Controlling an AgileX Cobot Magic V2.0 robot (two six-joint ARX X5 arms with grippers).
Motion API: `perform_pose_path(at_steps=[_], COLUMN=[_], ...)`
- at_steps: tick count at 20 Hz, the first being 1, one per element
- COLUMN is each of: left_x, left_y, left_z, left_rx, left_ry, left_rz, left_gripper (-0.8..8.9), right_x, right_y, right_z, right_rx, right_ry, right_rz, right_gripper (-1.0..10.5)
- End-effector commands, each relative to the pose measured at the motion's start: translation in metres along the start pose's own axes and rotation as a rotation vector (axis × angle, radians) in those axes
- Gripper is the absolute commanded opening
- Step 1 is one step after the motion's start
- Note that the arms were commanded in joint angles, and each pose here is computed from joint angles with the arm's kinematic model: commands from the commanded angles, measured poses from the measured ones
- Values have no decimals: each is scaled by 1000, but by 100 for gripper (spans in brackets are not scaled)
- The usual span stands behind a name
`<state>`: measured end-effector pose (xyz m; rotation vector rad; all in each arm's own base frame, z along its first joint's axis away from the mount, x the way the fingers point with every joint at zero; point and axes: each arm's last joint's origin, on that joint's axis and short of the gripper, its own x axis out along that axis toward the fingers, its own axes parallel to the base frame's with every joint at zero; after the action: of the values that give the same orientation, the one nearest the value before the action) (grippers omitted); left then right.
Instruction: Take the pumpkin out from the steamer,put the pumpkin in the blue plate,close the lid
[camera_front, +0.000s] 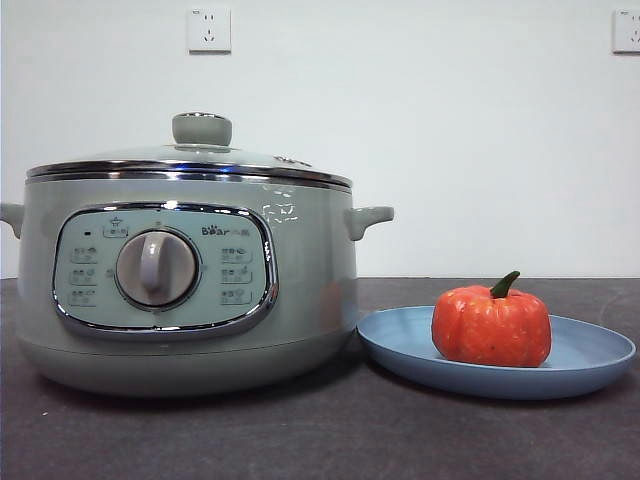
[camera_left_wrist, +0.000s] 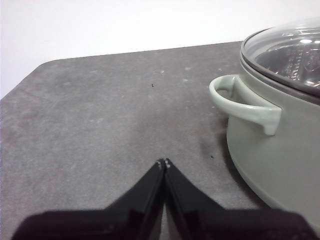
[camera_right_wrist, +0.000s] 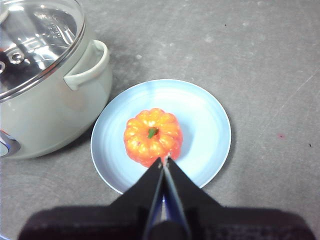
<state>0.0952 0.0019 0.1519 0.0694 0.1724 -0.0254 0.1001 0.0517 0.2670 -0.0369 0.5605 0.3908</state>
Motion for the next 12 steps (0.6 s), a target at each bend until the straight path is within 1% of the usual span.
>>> perform_pose_path(at_steps=[1, 3, 4, 6, 10, 12], left_x=[1, 1, 1, 1, 1, 1], left_y=[0, 0, 0, 0, 0, 0], left_z=[-4, -4, -4, -4, -4, -4], left_rx=[-8, -8, -8, -8, -8, -8], left_ry=[20, 20, 20, 20, 20, 20], left_rz=[3, 3, 3, 3, 3, 3], left_gripper=[-3, -3, -3, -3, -3, -3], right_x=[-7, -16, -19, -20, -11, 1], right_y=[-1, -4, -7, -15, -31, -37], right_z=[-2, 1, 2, -1, -30, -49], right_rx=[-54, -101, -113, -126, -116, -100], right_ry=[-46, -140, -202, -306, -407, -446], right_rz=[-8, -20, -44, -61, -97, -151], right_gripper=[-16, -16, -16, -16, -16, -16])
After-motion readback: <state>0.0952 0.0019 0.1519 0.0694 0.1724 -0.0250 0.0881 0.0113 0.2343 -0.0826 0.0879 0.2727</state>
